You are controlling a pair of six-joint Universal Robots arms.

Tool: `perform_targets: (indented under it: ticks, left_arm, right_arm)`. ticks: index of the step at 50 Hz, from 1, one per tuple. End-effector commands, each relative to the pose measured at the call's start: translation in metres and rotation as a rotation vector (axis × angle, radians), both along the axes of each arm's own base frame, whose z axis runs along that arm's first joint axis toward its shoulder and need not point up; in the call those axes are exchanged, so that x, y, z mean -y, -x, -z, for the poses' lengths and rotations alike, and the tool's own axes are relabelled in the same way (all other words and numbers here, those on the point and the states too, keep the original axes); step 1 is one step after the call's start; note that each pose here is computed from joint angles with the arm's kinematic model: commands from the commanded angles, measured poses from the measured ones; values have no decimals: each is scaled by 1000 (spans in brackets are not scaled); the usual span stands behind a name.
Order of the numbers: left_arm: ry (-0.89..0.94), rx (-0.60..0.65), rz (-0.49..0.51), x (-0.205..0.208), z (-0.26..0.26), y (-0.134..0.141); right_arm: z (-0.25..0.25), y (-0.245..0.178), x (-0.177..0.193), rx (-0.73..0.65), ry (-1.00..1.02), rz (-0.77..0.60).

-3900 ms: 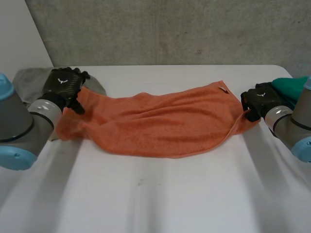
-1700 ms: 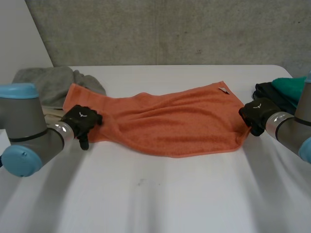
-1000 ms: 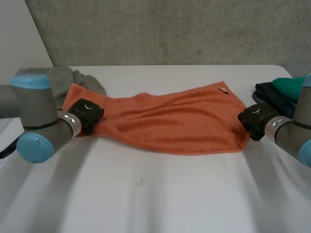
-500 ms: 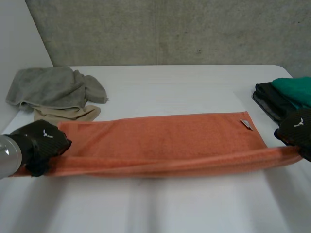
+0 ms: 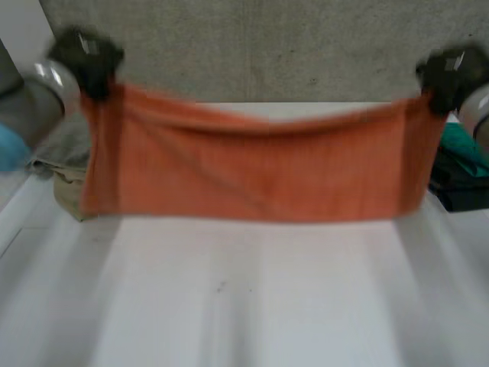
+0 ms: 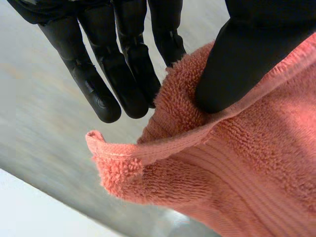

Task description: Fold the laundry.

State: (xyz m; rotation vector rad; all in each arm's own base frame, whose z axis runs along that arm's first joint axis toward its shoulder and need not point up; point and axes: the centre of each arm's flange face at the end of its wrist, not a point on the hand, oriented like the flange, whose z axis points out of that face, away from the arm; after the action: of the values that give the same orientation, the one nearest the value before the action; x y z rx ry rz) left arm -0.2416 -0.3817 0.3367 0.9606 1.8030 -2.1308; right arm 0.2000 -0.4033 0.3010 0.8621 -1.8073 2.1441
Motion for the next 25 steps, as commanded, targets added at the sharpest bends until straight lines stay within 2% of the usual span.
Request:
perform_targets:
  ticks: [1, 3, 6, 12, 20, 25]
  left_arm:
    - [387, -324, 14, -5, -107, -1]
    - [452, -401, 15, -7, -122, -3]
    - [469, -452, 6, -4, -123, -5]
    - [364, -446, -24, 9, -87, -8]
    - [96, -358, -47, 21, 8, -8]
    - [-121, -285, -30, 15, 89, -6]
  right_arm:
    - [-85, -5, 13, 269, 429, -62]
    - [-104, -5, 11, 337, 532, -80]
    - [-107, -5, 10, 361, 570, -73]
    - [-90, -9, 13, 346, 504, -73]
    - [-32, -15, 17, 286, 243, -87]
    - [31, -8, 16, 205, -11, -54]
